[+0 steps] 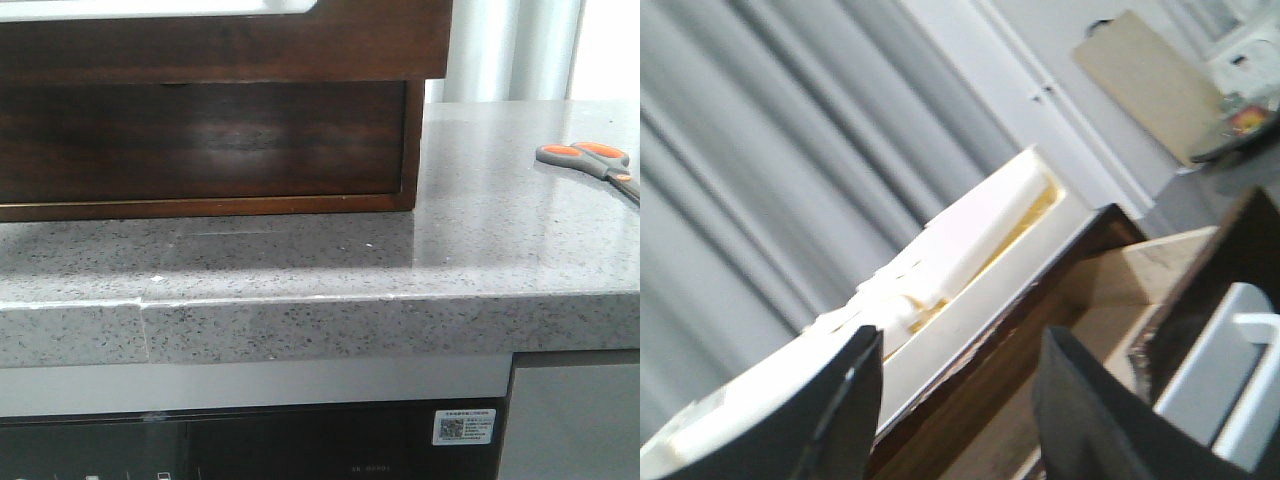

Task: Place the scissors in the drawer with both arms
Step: 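Lower the right gripper onto the black-and-orange scissors and grasp them, then lift the scissors with the right gripper and carry them over the drawer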

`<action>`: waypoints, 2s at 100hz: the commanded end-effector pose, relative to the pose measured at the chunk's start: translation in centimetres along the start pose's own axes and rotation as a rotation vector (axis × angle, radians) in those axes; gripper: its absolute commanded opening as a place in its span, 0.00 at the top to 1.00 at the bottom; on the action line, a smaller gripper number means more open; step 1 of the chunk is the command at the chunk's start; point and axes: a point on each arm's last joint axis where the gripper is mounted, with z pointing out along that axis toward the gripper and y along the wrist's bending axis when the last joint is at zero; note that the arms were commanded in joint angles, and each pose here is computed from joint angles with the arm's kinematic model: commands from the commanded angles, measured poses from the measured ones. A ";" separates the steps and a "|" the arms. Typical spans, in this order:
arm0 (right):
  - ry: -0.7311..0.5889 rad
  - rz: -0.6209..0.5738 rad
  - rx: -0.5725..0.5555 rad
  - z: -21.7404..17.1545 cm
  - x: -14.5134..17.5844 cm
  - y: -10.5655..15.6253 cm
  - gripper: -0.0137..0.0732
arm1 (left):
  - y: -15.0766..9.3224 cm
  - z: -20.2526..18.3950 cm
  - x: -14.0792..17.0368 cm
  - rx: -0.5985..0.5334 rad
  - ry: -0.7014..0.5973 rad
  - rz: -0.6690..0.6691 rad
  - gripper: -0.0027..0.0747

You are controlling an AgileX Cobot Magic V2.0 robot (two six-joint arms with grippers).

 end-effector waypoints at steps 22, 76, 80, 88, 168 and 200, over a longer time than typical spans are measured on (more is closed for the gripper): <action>0.163 0.025 -0.032 4.8 -5.9 0.6 0.46 | 1.7 -1.4 -1.5 -0.157 -0.037 -0.195 0.57; 0.467 0.025 -0.066 14.3 -13.9 1.1 0.46 | 1.7 -1.4 -1.5 -0.164 -0.031 -0.205 0.57; 0.482 0.022 -0.070 14.9 -14.2 1.3 0.46 | 1.7 -1.4 -1.5 -0.164 -0.031 -0.205 0.57; 0.507 0.016 -0.079 16.1 -14.4 1.6 0.46 | 1.7 -1.4 -1.5 -0.164 -0.031 -0.205 0.57; 0.725 -0.006 -0.038 24.6 -9.8 1.1 0.46 | 1.7 -1.4 -1.5 -0.164 -0.031 -0.205 0.57; 0.753 -0.011 -0.026 25.4 -9.0 0.8 0.46 | 1.7 -1.4 -1.5 -0.164 -0.031 -0.205 0.57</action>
